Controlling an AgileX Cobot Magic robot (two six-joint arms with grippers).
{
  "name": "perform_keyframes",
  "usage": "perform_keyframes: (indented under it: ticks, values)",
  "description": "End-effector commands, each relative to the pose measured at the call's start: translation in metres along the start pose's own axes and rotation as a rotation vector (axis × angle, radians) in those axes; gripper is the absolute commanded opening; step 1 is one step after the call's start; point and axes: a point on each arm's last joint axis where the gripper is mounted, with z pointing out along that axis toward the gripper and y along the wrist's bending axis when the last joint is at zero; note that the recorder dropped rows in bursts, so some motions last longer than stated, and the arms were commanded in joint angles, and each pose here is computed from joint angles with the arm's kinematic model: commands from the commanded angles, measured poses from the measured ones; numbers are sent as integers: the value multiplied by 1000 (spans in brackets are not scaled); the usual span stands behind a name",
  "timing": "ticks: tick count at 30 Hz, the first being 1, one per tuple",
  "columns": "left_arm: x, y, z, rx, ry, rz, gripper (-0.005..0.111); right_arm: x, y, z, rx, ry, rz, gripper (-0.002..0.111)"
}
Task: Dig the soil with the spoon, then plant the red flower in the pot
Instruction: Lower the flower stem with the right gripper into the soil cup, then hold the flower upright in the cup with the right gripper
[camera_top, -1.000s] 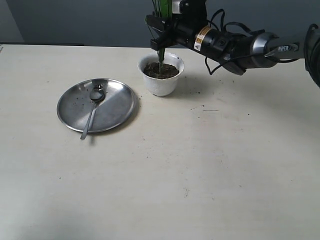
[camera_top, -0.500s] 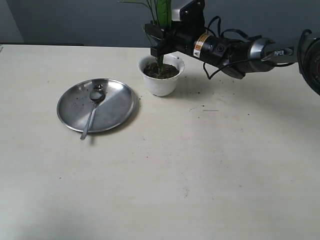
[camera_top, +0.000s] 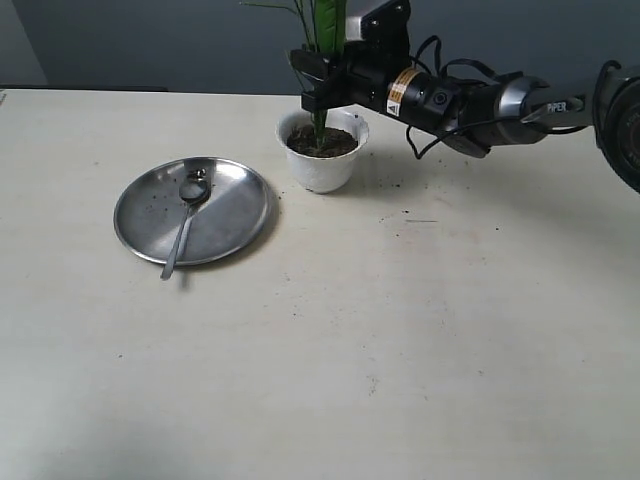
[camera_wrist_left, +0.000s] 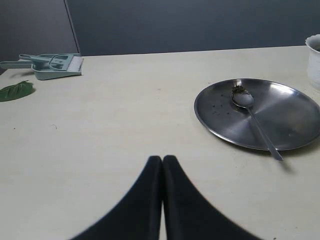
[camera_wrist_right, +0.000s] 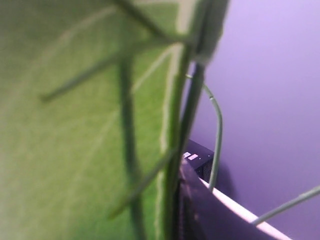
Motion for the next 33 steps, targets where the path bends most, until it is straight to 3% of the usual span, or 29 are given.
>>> perform_keyframes:
  ticks: [1, 33]
  values:
    - [1, 0, 0, -3, -9, 3, 0, 26, -3, -4, 31, 204, -40, -1]
    - [1, 0, 0, -4, -9, 5, 0, 41, 4, -11, 4, 269, 30, -1]
